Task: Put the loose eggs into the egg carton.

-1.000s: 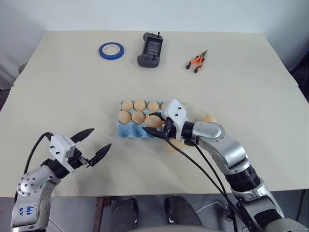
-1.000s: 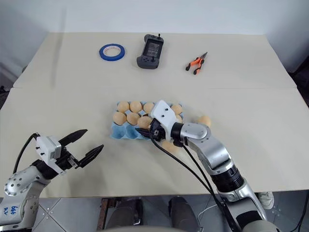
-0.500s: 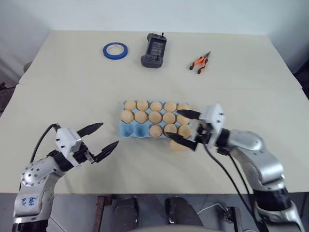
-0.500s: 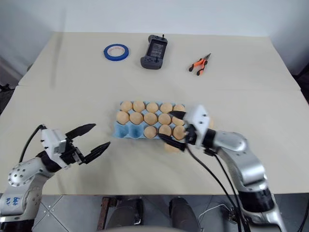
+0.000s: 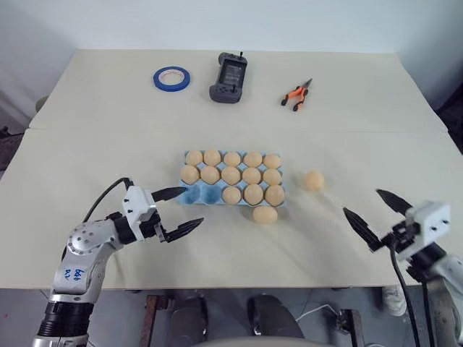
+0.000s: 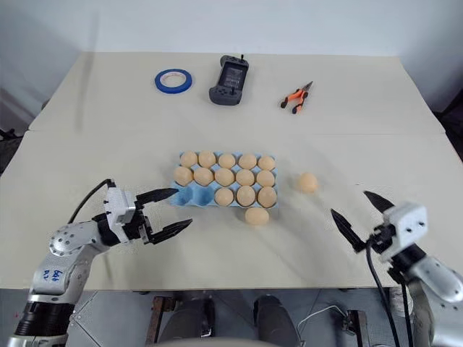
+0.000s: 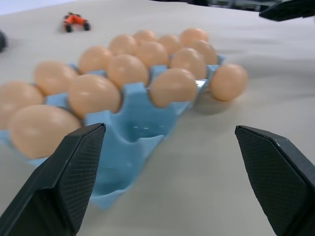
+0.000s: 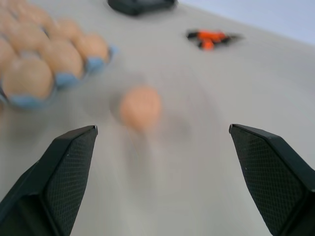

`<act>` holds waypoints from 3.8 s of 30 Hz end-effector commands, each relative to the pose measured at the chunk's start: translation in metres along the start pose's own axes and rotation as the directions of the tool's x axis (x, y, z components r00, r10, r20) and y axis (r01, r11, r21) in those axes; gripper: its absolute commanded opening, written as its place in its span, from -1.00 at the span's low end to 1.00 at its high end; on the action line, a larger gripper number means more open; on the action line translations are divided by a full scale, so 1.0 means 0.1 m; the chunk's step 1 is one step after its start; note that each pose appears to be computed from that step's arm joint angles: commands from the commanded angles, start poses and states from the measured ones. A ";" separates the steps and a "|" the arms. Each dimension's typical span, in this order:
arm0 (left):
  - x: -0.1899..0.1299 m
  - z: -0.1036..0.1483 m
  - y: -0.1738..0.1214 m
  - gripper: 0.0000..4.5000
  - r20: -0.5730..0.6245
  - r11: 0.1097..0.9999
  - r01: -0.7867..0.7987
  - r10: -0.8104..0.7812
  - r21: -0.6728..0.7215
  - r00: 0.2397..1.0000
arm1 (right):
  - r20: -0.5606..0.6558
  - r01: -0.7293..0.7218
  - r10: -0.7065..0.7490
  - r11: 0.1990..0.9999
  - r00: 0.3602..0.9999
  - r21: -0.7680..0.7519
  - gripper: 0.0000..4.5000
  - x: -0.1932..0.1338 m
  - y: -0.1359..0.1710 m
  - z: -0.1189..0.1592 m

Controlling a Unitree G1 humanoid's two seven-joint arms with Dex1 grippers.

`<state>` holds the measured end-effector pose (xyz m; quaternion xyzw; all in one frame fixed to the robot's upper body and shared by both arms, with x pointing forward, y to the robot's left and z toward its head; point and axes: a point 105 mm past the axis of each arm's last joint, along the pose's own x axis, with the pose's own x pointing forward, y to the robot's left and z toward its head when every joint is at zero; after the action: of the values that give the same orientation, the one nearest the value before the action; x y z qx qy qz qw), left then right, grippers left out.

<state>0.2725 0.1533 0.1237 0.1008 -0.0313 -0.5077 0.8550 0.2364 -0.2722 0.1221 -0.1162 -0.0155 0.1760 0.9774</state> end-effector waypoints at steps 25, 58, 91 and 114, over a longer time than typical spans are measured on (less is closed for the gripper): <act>-0.08 0.15 -0.02 1.00 0.049 0.996 -0.081 0.079 0.033 0.996 | -0.052 -0.226 0.228 0.973 0.972 0.039 1.00 1.45 0.17 -0.05; -0.70 0.05 0.14 1.00 0.033 0.893 -0.451 0.451 -0.008 0.892 | 0.098 -0.771 0.778 0.629 0.621 -0.105 0.14 1.88 2.43 1.15; -0.49 -0.06 0.16 1.00 -0.062 0.987 -0.153 0.155 0.045 0.986 | 0.081 -0.390 0.399 0.915 0.914 -0.103 0.98 0.16 0.35 0.25; -0.46 0.12 0.05 1.00 -0.030 0.994 -0.077 0.080 0.077 0.996 | -0.041 -0.721 0.720 0.692 0.692 -0.014 0.98 0.48 0.91 0.17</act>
<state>0.2552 0.1933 0.1288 0.1313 -0.0220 -0.4695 0.8728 0.2499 -0.1802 0.1134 -0.1278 0.0446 0.5243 0.8407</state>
